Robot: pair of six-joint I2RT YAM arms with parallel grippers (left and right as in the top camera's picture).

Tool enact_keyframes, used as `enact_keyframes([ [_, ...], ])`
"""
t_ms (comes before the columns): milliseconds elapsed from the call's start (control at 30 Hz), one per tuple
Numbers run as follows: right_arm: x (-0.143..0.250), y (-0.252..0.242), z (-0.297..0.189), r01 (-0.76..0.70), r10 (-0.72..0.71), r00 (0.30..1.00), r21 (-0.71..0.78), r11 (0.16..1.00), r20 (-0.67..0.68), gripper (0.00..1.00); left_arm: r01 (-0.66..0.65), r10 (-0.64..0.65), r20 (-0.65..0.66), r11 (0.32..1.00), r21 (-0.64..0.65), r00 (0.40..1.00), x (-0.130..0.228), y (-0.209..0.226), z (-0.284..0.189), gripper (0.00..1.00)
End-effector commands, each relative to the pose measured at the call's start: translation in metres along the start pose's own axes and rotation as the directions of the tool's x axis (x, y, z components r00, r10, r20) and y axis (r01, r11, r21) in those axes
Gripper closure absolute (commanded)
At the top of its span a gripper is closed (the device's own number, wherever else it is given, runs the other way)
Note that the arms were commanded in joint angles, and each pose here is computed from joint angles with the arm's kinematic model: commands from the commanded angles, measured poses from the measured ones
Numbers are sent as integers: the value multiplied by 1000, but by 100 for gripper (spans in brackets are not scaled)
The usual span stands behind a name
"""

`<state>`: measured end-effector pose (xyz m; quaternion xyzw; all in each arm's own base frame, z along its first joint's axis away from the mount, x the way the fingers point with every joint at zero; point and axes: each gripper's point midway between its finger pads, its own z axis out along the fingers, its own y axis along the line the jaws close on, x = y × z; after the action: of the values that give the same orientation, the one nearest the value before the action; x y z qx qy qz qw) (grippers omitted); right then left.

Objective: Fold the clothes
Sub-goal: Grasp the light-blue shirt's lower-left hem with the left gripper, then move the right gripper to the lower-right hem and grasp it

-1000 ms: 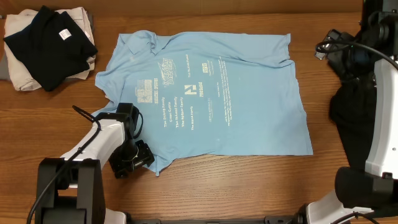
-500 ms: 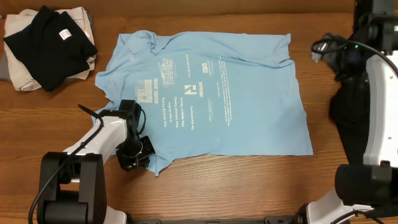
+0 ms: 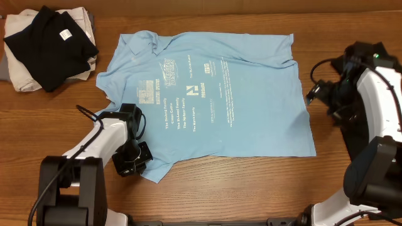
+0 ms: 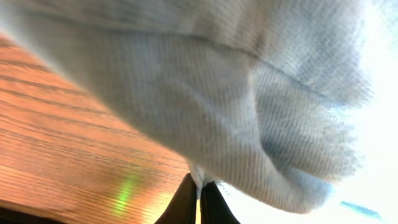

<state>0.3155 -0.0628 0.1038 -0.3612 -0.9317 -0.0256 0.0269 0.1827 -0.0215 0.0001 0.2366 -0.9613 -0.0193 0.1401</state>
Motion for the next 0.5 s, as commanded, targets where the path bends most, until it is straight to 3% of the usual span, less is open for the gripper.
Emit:
enact_keyframes([
  [0, 13, -8, 22, -15, 15, 999, 4, 1000, -51, 12, -16, 16, 32, 1000, -15, 999, -3, 6, -3, 96],
  [100, 19, -14, 41, -34, 33, 996, -7, 999, -77, 20, -23, 23, 30, 1000, -16, 999, -2, 6, -3, 96],
  [467, 31, -22, 75, -66, 62, 991, -33, 997, -115, 25, -42, 43, 38, 999, -12, 998, -4, 5, -4, 96],
])
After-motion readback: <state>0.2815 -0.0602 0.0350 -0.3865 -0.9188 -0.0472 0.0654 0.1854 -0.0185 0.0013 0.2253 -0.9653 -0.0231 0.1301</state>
